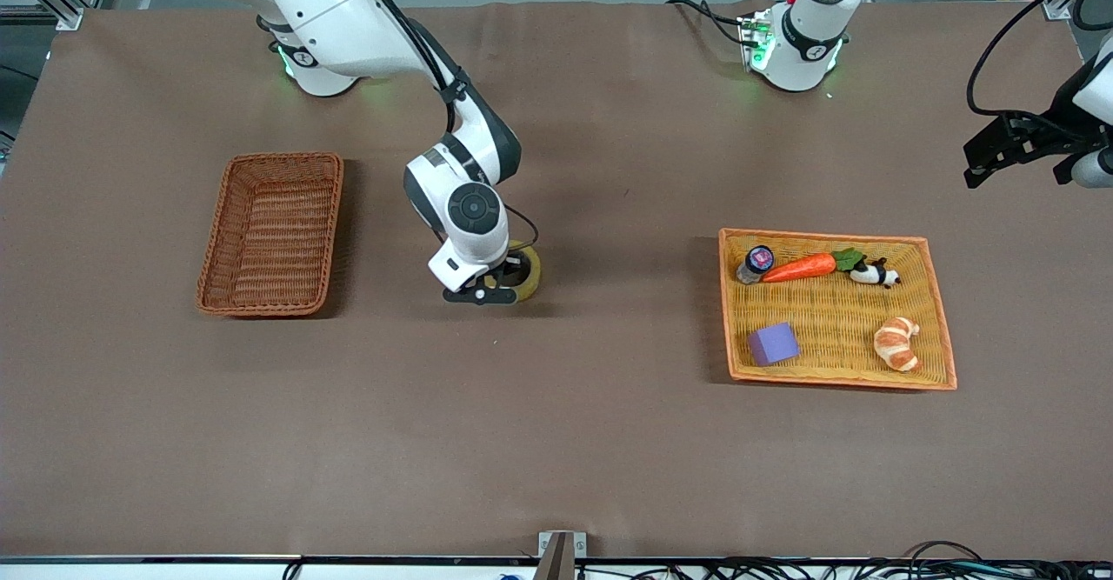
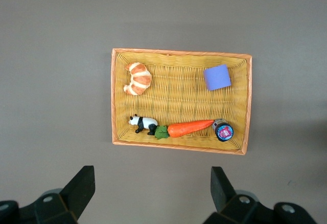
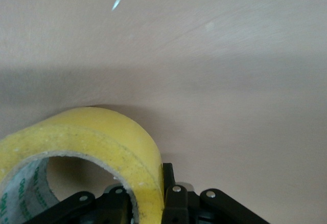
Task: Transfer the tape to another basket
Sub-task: 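Carry the tape roll with the right gripper over the empty basket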
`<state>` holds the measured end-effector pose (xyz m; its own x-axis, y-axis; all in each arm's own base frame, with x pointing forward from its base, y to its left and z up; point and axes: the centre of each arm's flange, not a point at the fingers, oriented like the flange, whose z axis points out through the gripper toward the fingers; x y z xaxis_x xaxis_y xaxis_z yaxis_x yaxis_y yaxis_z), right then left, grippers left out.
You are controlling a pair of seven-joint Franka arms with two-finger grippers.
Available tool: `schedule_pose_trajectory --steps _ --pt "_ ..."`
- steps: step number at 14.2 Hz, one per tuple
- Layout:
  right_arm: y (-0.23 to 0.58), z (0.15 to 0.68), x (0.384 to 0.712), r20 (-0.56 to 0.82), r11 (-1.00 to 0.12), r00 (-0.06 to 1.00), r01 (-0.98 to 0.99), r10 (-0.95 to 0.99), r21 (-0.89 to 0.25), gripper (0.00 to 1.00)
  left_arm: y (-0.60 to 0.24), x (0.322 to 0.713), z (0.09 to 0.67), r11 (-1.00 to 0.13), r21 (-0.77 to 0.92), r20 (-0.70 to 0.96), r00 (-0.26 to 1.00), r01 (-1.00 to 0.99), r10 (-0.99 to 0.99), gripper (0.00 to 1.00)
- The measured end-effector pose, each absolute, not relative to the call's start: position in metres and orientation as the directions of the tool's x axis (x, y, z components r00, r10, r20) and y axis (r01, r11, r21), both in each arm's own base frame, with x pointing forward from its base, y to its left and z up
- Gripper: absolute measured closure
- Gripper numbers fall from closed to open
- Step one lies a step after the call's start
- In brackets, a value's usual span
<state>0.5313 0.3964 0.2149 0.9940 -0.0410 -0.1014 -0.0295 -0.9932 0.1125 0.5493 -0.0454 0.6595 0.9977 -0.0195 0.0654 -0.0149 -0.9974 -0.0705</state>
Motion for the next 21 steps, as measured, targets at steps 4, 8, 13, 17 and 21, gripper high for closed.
schedule_pose_trajectory --steps 4,8,13,17,21 --pt "0.328 0.326 0.569 -0.142 -0.988 0.985 -0.085 -0.103 0.130 0.78 -0.052 0.549 0.659 -0.998 -0.054 0.063 0.998 -0.025 -0.028 0.00" --pt "0.186 0.403 0.583 -0.231 -0.995 0.973 0.000 -0.023 0.099 0.78 -0.059 0.546 0.657 -0.998 -0.044 0.047 0.998 -0.036 -0.038 0.00" --pt "0.014 0.384 0.550 -0.284 -0.993 0.953 0.117 0.105 0.024 0.78 -0.072 0.542 0.656 -0.997 -0.046 0.027 0.998 -0.062 -0.063 0.00" --pt "-0.071 0.322 0.509 -0.232 -0.984 0.957 0.179 0.176 -0.010 0.78 -0.069 0.542 0.656 -0.997 -0.046 0.027 0.998 -0.061 -0.062 0.00" --pt "-0.081 0.259 0.463 -0.188 -0.980 0.962 0.198 0.196 -0.011 0.78 -0.068 0.543 0.657 -0.997 -0.046 0.028 0.998 -0.061 -0.062 0.00"
